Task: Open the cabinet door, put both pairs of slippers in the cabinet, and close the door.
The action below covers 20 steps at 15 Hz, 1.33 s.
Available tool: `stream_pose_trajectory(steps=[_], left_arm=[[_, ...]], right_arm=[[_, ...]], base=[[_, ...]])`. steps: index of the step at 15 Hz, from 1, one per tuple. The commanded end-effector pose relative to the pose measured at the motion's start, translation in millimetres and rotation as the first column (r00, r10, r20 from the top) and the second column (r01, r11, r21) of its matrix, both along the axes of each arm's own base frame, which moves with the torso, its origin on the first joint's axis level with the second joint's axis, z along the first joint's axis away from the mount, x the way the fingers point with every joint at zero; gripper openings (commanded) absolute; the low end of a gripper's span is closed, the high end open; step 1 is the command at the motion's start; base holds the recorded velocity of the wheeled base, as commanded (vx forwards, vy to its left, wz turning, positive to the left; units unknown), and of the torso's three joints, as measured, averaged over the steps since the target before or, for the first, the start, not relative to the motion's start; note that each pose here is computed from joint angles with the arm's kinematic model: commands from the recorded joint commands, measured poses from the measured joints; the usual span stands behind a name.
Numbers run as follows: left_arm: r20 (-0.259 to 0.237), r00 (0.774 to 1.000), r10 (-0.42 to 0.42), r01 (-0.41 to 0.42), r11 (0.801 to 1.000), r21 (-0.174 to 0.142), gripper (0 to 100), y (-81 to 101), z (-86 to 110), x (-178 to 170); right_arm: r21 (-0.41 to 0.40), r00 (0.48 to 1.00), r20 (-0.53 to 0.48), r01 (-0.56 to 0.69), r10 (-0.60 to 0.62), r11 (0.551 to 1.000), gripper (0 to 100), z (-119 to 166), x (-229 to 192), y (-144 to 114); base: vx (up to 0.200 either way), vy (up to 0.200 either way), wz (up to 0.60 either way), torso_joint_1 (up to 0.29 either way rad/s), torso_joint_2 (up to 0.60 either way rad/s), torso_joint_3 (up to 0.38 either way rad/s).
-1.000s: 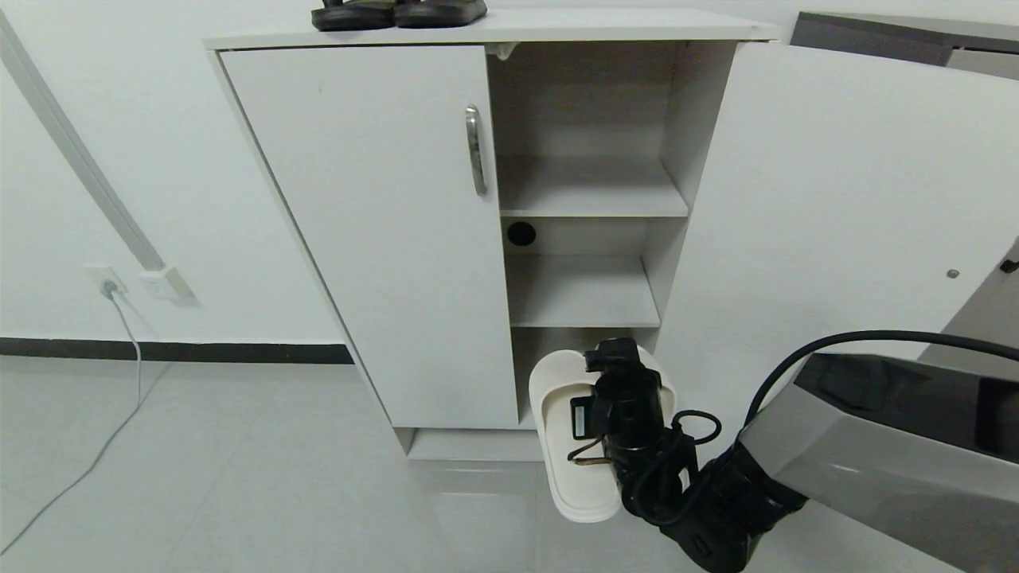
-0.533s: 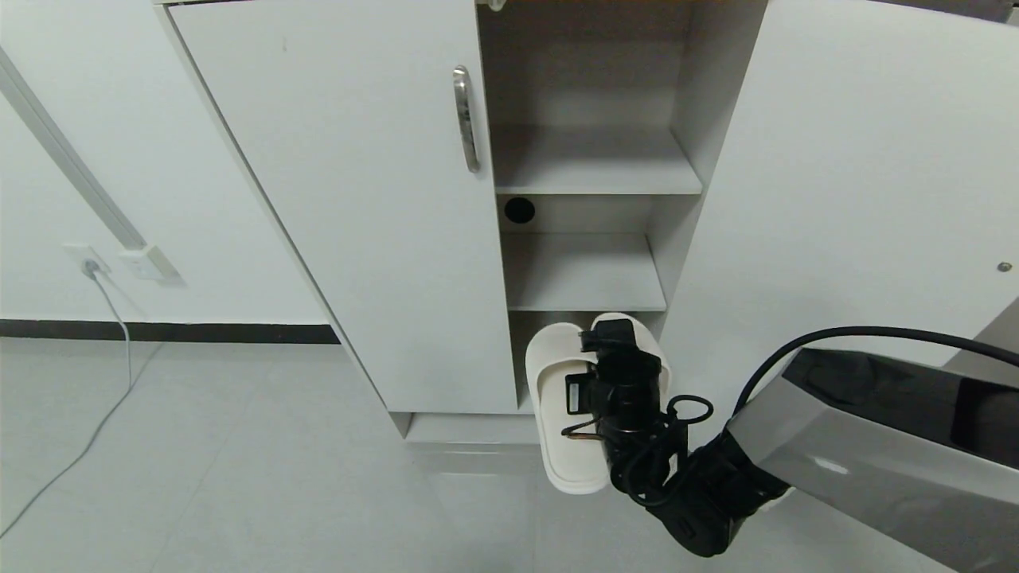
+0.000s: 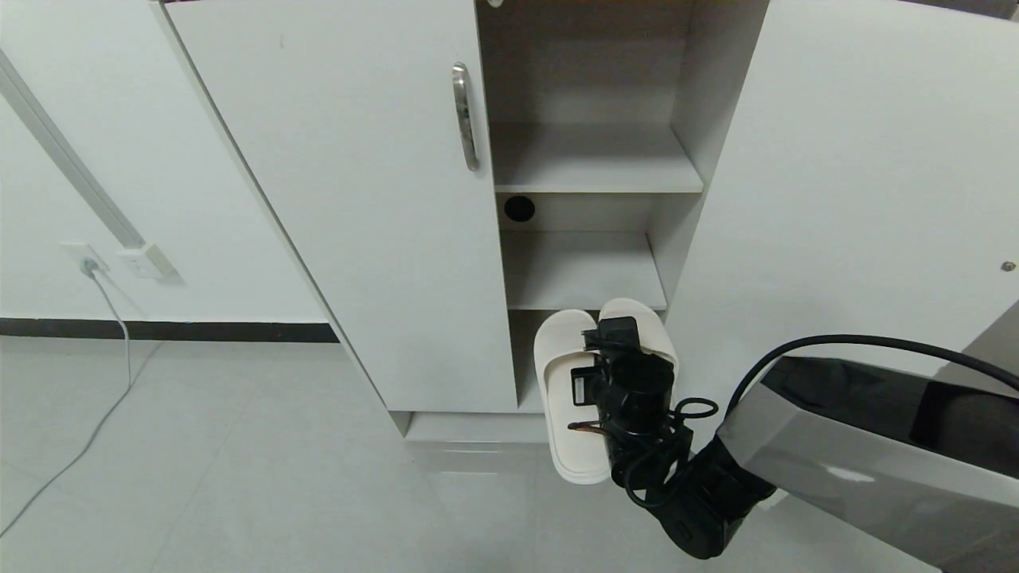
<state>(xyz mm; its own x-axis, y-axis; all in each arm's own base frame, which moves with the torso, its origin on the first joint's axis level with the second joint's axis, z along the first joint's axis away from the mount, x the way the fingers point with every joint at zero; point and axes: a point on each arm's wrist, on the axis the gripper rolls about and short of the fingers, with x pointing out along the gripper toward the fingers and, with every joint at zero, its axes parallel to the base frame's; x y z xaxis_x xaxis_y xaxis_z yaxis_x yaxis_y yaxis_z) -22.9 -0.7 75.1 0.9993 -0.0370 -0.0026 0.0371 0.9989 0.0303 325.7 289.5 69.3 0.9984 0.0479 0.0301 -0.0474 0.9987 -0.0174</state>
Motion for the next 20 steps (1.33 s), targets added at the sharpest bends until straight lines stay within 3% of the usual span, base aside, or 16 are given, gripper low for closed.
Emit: stream_pose_trajectory(steps=[1,6,18,20], left_arm=[[-0.001,1.0,0.0,0.0,1.0,0.0,0,0.0,0.1,0.1],[-0.002,1.0,0.0,0.0,1.0,-0.001,0,0.0,0.0,0.1],[-0.001,1.0,0.0,0.0,1.0,-0.003,0,0.0,0.1,0.1],[-0.001,1.0,0.0,0.0,1.0,-0.003,0,0.0,0.1,0.1]], right_arm=[[0.002,1.0,0.001,-0.001,0.001,1.0,0,0.5,0.0,0.2],[0.002,1.0,0.001,-0.001,0.001,1.0,0,0.7,0.1,0.4],[-0.012,1.0,-0.013,-0.001,0.001,1.0,0,-3.2,0.1,0.3],[0.001,1.0,-0.005,0.013,-0.013,1.0,0,-0.5,5.7,-3.5]], base=[[0.0,0.0,0.0,0.0,0.0,0.0],[0.0,0.0,0.0,0.0,0.0,0.0],[0.2,0.0,0.0,0.004,0.0,0.001],[0.0,0.0,0.0,0.0,0.0,0.0]])
